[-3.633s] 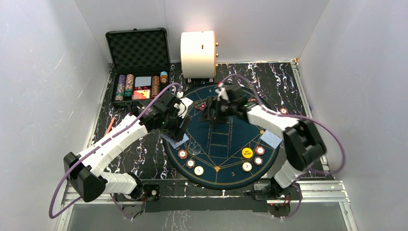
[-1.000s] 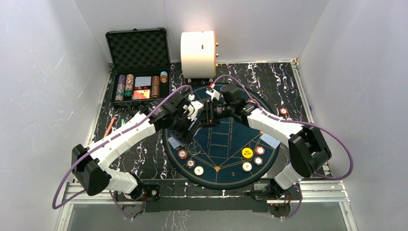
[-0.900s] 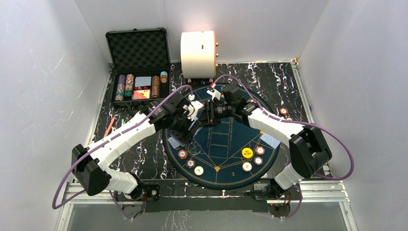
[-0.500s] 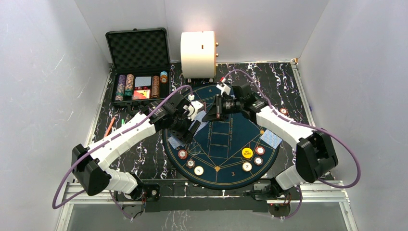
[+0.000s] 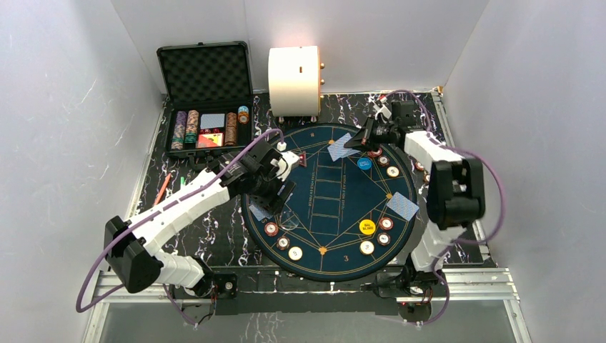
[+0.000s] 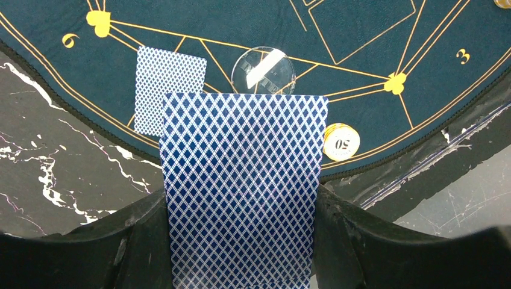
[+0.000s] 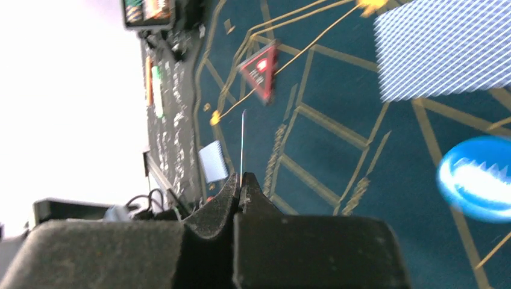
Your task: Distribute texas hold em gaming equipment
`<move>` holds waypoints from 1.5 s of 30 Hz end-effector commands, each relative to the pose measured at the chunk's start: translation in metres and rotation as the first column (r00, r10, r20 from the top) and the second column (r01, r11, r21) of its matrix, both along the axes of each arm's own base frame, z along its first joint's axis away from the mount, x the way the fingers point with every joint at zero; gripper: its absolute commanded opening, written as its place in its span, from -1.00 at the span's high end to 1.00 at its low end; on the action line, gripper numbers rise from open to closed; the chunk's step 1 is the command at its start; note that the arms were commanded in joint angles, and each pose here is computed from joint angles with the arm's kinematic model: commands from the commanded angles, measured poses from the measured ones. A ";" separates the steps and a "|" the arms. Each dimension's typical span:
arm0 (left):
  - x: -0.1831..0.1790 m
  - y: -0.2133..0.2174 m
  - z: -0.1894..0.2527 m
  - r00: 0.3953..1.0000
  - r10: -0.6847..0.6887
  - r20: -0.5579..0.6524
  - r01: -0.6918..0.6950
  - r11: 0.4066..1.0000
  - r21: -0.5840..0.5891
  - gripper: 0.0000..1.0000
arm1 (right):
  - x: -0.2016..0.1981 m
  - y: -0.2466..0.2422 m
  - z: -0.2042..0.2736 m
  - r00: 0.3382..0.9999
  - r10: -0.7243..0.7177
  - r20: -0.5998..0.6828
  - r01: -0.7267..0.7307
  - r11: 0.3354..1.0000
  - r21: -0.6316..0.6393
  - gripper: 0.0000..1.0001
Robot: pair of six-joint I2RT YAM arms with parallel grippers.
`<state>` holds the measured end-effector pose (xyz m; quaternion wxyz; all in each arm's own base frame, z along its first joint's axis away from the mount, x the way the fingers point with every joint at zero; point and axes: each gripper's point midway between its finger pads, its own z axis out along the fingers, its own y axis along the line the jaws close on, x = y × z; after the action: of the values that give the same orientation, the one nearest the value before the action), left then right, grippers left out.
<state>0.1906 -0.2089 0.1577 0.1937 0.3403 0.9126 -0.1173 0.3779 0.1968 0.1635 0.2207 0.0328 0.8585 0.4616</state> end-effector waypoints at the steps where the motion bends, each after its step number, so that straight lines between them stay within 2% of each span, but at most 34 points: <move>1: -0.004 -0.001 0.012 0.999 -0.022 0.033 0.024 0.998 -0.050 1.00 | 0.045 -0.011 -0.035 0.999 0.035 0.013 -0.034 0.999 -0.037 1.00; 6: -0.006 -0.005 0.011 0.999 -0.040 0.025 0.042 0.997 -0.068 1.00 | 0.077 -0.023 -0.082 0.998 0.052 -0.022 -0.054 0.991 -0.124 1.00; 14: -0.009 -0.006 0.003 0.999 -0.048 0.010 0.049 0.996 -0.076 1.00 | 0.105 -0.038 -0.120 0.999 0.044 -0.031 -0.050 0.971 -0.235 1.00; 29: -0.008 -0.010 0.004 0.999 -0.047 0.001 0.047 0.995 -0.085 1.00 | 0.116 -0.055 -0.131 1.000 0.003 -0.025 -0.011 0.948 -0.317 0.96; 31: -0.008 -0.011 0.004 0.999 -0.048 -0.001 0.048 0.995 -0.085 1.00 | 0.117 -0.056 -0.129 1.000 0.005 -0.027 -0.014 0.946 -0.325 0.88; 38: -0.008 -0.009 0.007 0.999 -0.047 -0.004 0.046 0.996 -0.075 1.00 | 0.124 -0.076 -0.099 0.997 -0.047 -0.066 0.013 0.896 -0.444 0.29; 41: -0.006 -0.010 0.010 0.999 -0.044 -0.004 0.043 0.997 -0.071 1.00 | 0.124 -0.081 -0.068 0.997 -0.064 -0.052 0.033 0.884 -0.467 -0.12; 43: -0.005 -0.011 0.013 0.999 -0.043 -0.003 0.043 0.996 -0.073 1.00 | 0.119 -0.087 -0.044 0.995 -0.080 -0.058 0.041 0.866 -0.499 -0.33; 45: -0.005 -0.012 0.016 0.999 -0.043 -0.004 0.043 0.996 -0.074 1.00 | 0.118 -0.095 -0.018 0.995 -0.102 -0.003 0.084 0.843 -0.531 -0.52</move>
<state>0.1826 -0.2137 0.1497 0.1808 0.3521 0.9077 -0.1391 0.5064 0.1226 0.0789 0.1960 0.0185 0.9498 0.2431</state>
